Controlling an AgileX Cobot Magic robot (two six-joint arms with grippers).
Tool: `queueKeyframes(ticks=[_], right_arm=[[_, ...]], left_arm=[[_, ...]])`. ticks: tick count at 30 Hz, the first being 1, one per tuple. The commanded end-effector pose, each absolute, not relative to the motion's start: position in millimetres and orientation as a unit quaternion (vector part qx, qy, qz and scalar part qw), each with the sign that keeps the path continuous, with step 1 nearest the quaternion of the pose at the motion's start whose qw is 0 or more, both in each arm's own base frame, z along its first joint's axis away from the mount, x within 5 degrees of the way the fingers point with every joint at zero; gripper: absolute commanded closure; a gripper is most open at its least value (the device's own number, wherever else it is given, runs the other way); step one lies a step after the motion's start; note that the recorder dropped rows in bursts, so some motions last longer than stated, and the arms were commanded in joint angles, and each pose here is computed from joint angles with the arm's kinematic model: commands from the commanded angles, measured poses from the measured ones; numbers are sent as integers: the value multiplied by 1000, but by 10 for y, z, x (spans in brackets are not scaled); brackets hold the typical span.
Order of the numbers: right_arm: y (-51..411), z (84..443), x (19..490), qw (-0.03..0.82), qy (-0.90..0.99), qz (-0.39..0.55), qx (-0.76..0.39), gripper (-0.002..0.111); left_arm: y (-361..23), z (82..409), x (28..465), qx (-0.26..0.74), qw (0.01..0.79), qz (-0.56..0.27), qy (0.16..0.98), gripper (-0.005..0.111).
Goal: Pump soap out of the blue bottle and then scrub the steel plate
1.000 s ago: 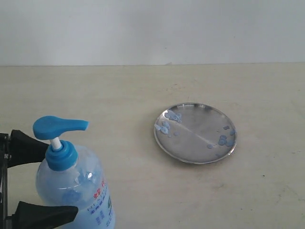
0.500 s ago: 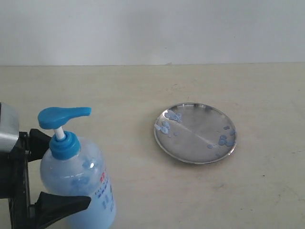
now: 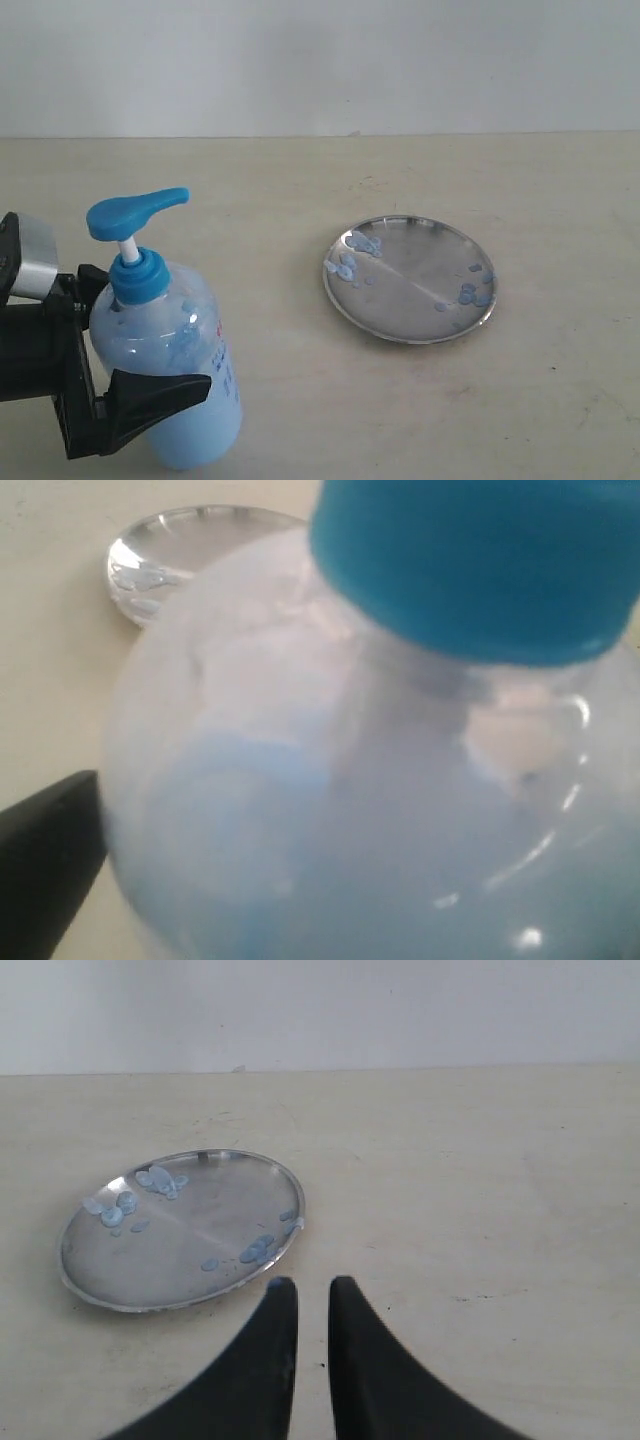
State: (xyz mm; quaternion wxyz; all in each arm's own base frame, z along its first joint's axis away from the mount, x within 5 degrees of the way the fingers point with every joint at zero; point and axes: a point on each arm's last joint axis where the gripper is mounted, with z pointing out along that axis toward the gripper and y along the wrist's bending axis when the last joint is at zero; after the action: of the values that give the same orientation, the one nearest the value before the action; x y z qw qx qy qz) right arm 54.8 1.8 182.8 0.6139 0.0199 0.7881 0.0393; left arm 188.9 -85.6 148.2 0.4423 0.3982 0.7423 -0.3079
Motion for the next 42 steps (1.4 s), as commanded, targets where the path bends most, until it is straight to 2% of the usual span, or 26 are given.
queueKeyframes(ticks=[1, 3, 9, 12, 14, 18, 26, 37, 42], right_arm=[[14, 1850, 551, 621, 783, 35, 20, 106], [14, 1850, 551, 621, 783, 35, 20, 106], [14, 1850, 551, 621, 783, 35, 20, 106], [14, 1850, 551, 621, 783, 35, 20, 106], [14, 1850, 551, 621, 783, 35, 20, 106], [14, 1850, 551, 621, 783, 35, 20, 106], [14, 1850, 551, 621, 783, 35, 20, 106], [16, 1907, 562, 645, 763, 39, 21, 106], [24, 2034, 574, 692, 713, 96, 69, 106]], left_arm=[[-842, 1492, 1947, 378, 460, -295, 747, 3], [-837, 1497, 1961, 370, 464, -294, 749, 14], [-825, 1510, 1990, 357, 476, -287, 751, 72], [-810, 1523, 2020, 351, 491, -273, 749, 94], [-804, 1529, 2032, 359, 501, -261, 743, 102], [-804, 1529, 2032, 403, 516, -231, 720, 102], [-823, 1647, 2258, 414, 538, -216, 701, 102], [-936, 1636, 2611, 439, 524, -276, 676, 102], [-945, 1596, 2744, 439, 523, -274, 677, 102]])
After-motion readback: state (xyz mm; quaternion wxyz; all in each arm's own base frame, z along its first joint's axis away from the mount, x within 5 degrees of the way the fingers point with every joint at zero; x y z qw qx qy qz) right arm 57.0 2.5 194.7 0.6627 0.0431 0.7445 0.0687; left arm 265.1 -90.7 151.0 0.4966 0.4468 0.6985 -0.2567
